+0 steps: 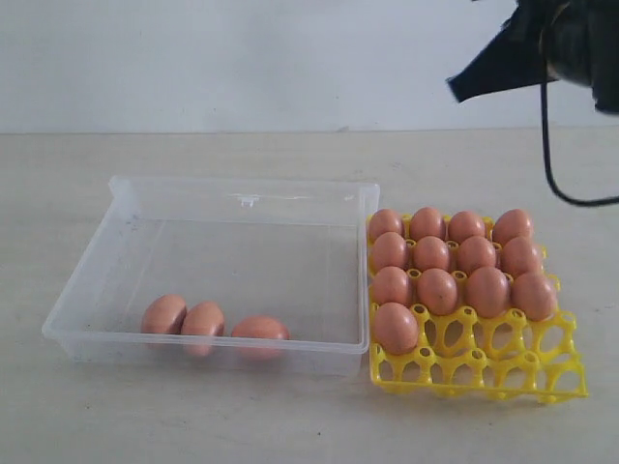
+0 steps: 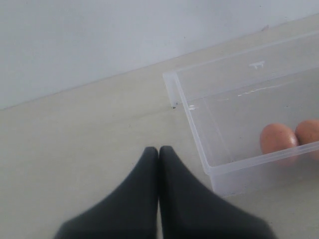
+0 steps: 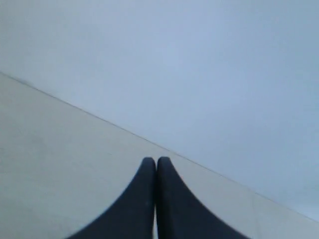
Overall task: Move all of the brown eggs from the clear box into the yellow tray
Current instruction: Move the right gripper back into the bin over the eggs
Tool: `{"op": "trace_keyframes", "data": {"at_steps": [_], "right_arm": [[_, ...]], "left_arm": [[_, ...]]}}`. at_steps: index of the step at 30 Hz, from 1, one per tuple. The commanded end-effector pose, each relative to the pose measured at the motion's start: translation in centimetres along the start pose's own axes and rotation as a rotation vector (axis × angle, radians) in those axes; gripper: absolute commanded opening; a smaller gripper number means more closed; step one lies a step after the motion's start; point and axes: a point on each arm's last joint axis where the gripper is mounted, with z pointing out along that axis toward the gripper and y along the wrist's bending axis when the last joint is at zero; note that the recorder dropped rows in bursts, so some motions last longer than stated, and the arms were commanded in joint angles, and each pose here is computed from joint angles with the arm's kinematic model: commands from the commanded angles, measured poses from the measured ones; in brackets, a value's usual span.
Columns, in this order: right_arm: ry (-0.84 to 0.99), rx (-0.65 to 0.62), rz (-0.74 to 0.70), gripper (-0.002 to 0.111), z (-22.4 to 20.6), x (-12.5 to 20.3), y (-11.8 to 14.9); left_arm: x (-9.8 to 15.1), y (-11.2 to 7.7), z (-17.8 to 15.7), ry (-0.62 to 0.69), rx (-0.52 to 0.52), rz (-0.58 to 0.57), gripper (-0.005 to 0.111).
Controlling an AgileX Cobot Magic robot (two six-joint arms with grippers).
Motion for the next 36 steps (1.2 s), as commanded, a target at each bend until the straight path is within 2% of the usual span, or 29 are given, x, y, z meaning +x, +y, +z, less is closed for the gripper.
{"op": "trace_keyframes", "data": {"at_steps": [1,4,6,8,13,17,20,24,26,32,36], "right_arm": [[0.356,-0.262,-0.046,-0.001,0.8,-0.5,-1.5],[0.435,-0.794,0.085,-0.001,0.1,-2.8,0.6],[0.439,-1.049,0.124,-0.001,-0.2,-4.4,2.1],[0.449,-1.205,0.121,-0.001,0.1,-5.7,4.3],[0.467,-1.251,-0.024,-0.001,0.9,-7.1,10.8],[0.384,-1.154,-0.226,0.006,1.1,-7.7,15.7],[0.395,-1.069,-0.314,0.022,1.2,-7.1,19.2],[0.496,-1.092,-0.330,0.055,1.2,-5.0,22.9],[0.553,-1.098,-0.332,0.064,1.3,-4.0,24.0],[0.646,-1.074,-0.483,0.064,1.5,-2.7,23.4],[0.651,-1.105,-0.466,0.064,1.2,-2.6,23.6]], "left_arm": [[-0.1,0.0,0.0,-0.010,-0.001,-0.007,-0.004],[-0.1,0.0,0.0,-0.010,-0.001,-0.007,-0.004],[-0.1,0.0,0.0,-0.010,-0.001,-0.007,-0.004],[-0.1,0.0,0.0,-0.010,-0.001,-0.007,-0.004],[-0.1,0.0,0.0,-0.010,-0.001,-0.007,-0.004],[-0.1,0.0,0.0,-0.010,-0.001,-0.007,-0.004],[-0.1,0.0,0.0,-0.010,-0.001,-0.007,-0.004],[-0.1,0.0,0.0,-0.010,-0.001,-0.007,-0.004],[-0.1,0.0,0.0,-0.010,-0.001,-0.007,-0.004],[-0.1,0.0,0.0,-0.010,-0.001,-0.007,-0.004],[-0.1,0.0,0.0,-0.010,-0.001,-0.007,-0.004]]}}
